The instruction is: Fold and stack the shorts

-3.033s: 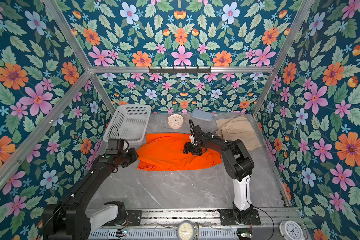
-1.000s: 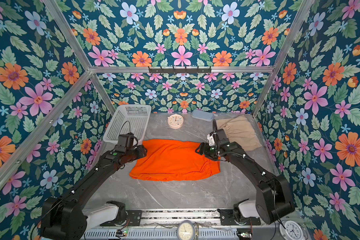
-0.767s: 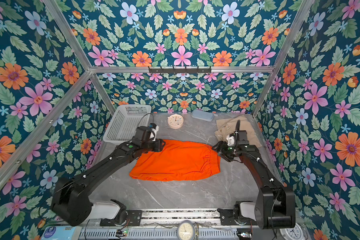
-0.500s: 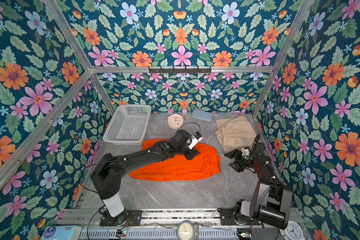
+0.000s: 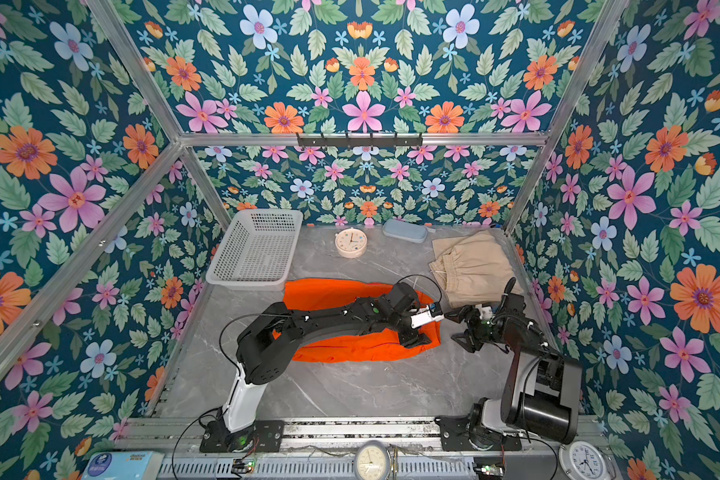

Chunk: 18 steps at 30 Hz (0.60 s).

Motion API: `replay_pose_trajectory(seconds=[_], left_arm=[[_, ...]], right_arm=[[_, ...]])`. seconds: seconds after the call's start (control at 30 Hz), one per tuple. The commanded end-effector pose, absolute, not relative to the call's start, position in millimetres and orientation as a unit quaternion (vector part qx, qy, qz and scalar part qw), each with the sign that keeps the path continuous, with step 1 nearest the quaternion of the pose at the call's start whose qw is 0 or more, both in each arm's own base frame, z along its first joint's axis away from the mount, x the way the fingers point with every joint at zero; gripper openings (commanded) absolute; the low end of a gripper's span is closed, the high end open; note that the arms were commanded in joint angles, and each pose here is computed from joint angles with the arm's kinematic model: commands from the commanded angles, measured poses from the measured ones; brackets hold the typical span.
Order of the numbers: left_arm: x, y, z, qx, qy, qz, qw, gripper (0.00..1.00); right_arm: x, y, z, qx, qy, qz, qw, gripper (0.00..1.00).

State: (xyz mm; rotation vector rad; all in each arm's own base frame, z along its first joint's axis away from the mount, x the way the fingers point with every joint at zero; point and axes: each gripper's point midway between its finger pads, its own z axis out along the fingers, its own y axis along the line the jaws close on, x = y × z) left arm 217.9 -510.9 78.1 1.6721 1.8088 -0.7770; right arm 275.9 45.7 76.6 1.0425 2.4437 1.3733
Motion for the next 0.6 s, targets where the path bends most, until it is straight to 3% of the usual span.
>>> replay_pose_trajectory(seconds=[0.0,0.17,0.3,0.43,0.5,0.57], left_arm=[[208,-512,76,0.635,0.654,-0.312,0.267,0.66],[217,-509,60,0.638,0.663,-0.281,0.272,0.65],[215,-506,51,0.645,0.661,-0.276,0.267,0.59],[211,-505,55,0.643,0.654,-0.286,0.278,0.4],[207,-504,62,0.644,0.645,-0.294,0.287,0.21],[205,-504,70,0.643,0.637,-0.3,0.302,0.12]], right_arm=[[280,49,78,0.345,0.805,0.476,0.073,0.8],[279,52,72,0.348,0.802,0.482,0.06,0.81],[280,60,67,0.346,0.8,0.488,0.046,0.81],[281,68,61,0.345,0.802,0.486,0.032,0.81],[281,71,57,0.35,0.801,0.485,0.023,0.81],[281,72,54,0.354,0.799,0.485,0.015,0.81]])
